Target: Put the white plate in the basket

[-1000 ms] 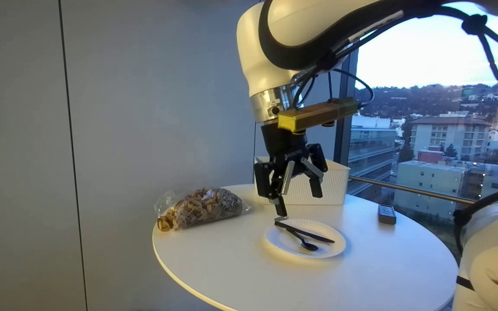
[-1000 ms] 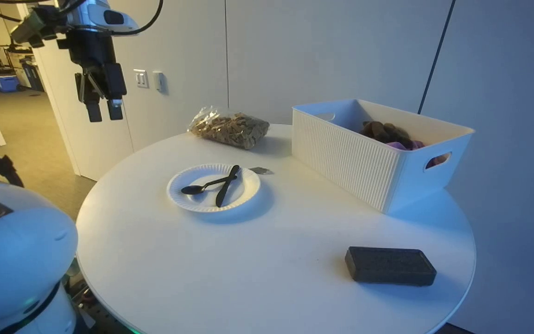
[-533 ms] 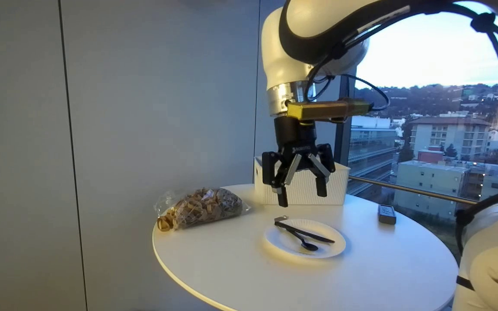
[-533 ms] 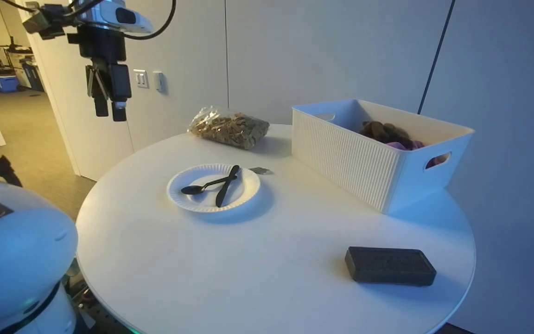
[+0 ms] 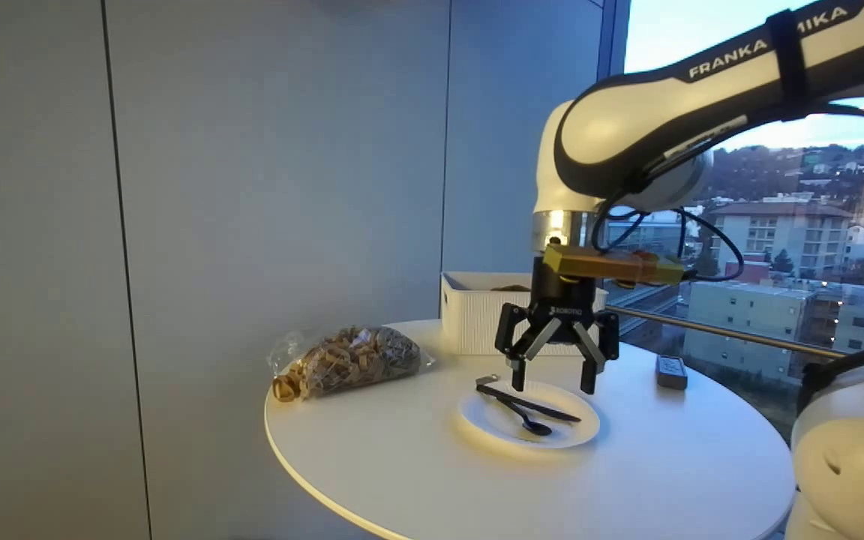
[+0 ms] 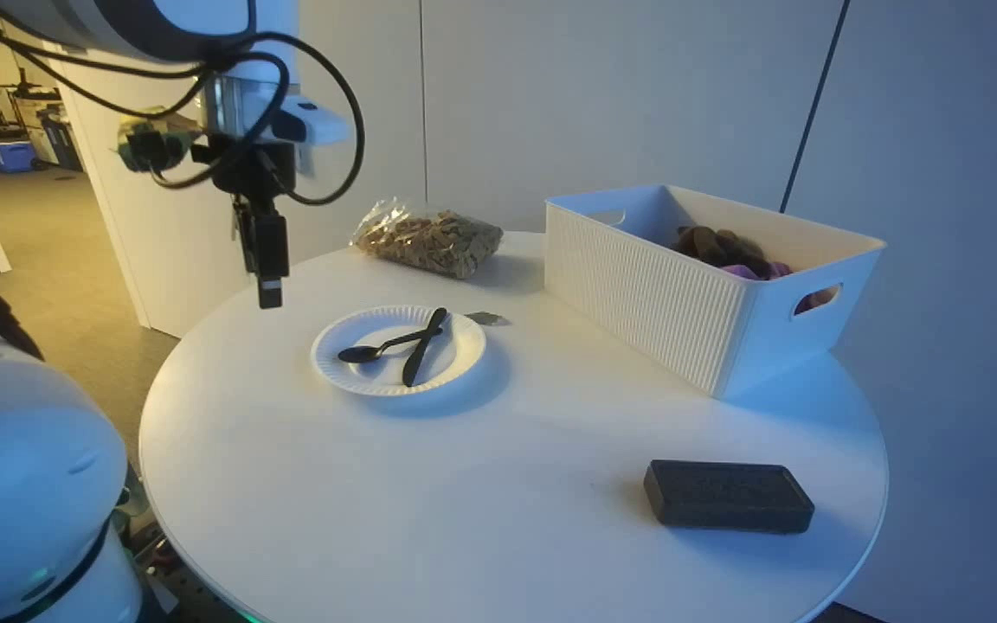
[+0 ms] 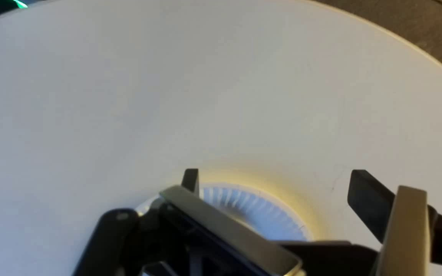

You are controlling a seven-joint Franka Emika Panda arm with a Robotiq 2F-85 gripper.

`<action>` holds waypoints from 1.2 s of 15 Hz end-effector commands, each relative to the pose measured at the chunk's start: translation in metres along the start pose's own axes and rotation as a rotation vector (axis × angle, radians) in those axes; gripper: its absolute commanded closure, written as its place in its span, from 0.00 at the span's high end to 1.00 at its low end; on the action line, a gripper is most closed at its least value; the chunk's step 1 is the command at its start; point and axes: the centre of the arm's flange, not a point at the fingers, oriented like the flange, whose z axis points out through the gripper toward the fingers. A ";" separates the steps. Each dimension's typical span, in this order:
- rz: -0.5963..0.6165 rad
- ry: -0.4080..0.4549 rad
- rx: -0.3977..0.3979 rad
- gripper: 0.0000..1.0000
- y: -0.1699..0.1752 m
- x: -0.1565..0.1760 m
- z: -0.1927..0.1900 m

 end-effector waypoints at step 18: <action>0.571 0.122 0.351 1.00 0.119 0.081 -0.037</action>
